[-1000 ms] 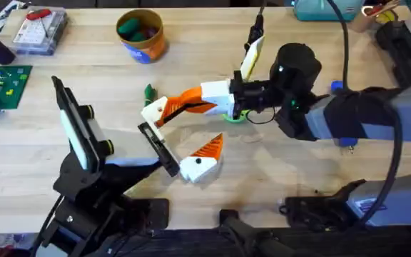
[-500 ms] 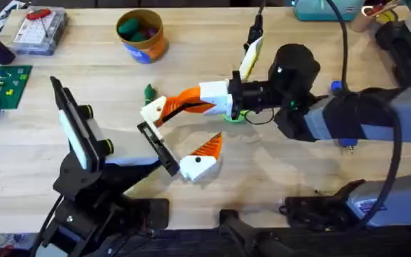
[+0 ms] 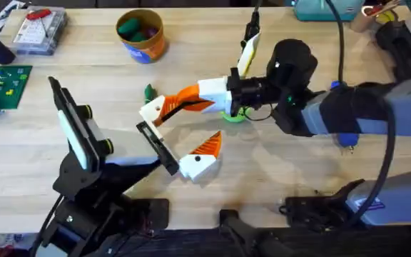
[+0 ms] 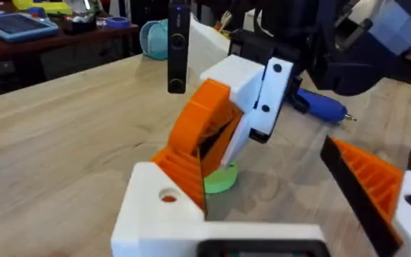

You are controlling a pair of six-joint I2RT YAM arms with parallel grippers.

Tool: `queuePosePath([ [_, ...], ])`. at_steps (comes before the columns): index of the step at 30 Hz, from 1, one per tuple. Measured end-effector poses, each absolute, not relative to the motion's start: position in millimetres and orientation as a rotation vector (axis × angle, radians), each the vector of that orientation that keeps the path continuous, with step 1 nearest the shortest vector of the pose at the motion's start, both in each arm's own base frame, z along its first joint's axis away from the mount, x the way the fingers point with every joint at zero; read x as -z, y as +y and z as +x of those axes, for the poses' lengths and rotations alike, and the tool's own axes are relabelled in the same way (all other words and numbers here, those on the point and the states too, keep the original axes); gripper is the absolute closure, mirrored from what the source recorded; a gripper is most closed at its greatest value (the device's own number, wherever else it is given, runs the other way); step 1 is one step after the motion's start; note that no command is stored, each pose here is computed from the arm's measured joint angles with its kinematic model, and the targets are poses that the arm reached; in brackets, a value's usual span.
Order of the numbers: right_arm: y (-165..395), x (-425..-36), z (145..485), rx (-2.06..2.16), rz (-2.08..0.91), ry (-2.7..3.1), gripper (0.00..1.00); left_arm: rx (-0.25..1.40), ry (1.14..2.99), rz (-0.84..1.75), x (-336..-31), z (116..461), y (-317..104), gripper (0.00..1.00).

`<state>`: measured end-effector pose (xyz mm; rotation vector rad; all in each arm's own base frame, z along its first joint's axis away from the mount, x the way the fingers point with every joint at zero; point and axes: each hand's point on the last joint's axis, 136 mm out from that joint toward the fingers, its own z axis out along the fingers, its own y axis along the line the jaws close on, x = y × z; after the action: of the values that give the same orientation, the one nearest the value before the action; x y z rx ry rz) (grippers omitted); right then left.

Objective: Pick up the gripper from the table and insert it into the empty holder that is missing its gripper. Then pick up a screw, insert it into the mounting hole, and use the screwdriver to tighten it. Finally, clean up the table by picking up the vegetable and placing it into the bucket.

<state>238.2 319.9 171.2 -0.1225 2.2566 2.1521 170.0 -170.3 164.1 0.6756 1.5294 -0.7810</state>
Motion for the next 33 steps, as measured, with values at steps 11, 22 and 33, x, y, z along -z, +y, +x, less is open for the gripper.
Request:
queuePosePath([
  [11, 322.5, -172.4, 237.8, -2.151, -0.125, 2.252, 0.995, 0.769, 1.531, 0.667, -164.0, 171.8, -168.9, 0.010],
  [22, 325.3, -173.1, 238.0, -2.130, -0.104, 2.222, 0.995, 0.753, 1.534, 0.655, -164.0, 174.3, -166.9, 0.010],
  [33, 325.0, -171.9, 237.4, -2.127, -0.095, 2.227, 0.995, 0.754, 1.535, 0.655, -163.9, 174.1, -167.0, 0.010],
])
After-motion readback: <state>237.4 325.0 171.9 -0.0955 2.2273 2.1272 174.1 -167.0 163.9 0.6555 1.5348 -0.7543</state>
